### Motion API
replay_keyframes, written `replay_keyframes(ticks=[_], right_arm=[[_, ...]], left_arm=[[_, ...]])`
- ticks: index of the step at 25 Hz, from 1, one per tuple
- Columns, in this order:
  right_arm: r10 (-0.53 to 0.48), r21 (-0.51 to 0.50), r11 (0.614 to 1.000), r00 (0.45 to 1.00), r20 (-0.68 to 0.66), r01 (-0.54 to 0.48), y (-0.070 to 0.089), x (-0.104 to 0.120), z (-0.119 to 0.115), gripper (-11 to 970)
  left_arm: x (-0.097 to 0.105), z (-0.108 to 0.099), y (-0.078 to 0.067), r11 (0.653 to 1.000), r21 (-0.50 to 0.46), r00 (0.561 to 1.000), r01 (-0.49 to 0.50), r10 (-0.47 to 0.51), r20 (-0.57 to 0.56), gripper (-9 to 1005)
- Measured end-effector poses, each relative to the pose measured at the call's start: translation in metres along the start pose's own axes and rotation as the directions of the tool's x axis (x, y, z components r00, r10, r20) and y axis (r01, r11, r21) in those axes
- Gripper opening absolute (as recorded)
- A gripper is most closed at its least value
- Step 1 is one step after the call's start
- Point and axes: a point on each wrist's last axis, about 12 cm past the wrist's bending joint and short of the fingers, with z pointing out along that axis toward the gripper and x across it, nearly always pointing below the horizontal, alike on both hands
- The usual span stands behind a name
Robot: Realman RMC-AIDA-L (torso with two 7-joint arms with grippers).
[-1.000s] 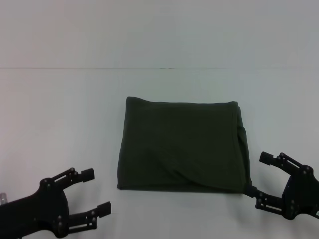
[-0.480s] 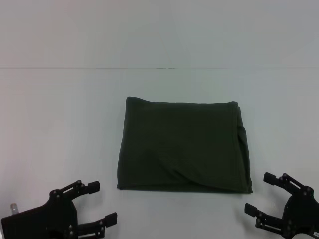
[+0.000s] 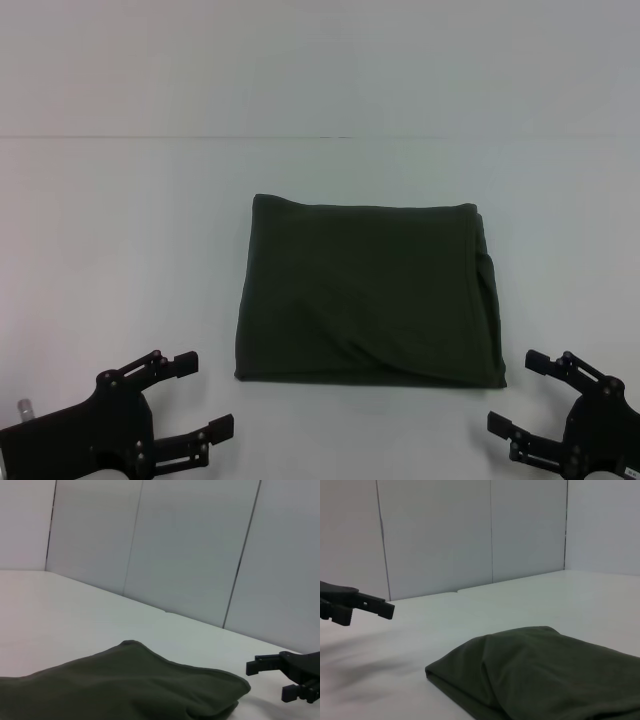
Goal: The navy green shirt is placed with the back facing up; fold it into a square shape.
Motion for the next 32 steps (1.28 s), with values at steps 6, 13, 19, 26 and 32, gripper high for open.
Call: replay_keyframes(ticks=[6,13,19,26,32], right_arm=[[-0.001,0.005,1.0,1.0,0.012,0.001,-0.0024,-0.0025,0.0027,947],[-0.004,0.004,1.0,1.0,0.014,0.004,-0.0031,-0.0033,0.0036,947],[-0.004,0.004,1.0,1.0,0.015,0.004,-0.0031,-0.0034,0.0037,947],[-0.005,0.001,1.0,1.0,0.019,0.005,-0.0029,-0.0039,0.0035,946],[-0.005,-0.001,1.0,1.0,0.022,0.005,-0.0031,-0.0045,0.0031,946]], left_arm=[[0.0,0.0004,0.0003,1.0,-0.004,1.0,0.007,-0.007,0.007,908],[-0.0017,0.0003,0.0016,1.0,-0.004,1.0,0.012,-0.012,0.012,908],[-0.0022,0.0001,0.0006,1.0,0.004,1.0,0.013,-0.013,0.018,908],[-0.0026,-0.0005,0.0001,1.0,0.008,1.0,0.011,-0.012,0.02,908],[-0.0026,-0.0006,-0.0001,1.0,0.008,1.0,0.012,-0.012,0.02,908]])
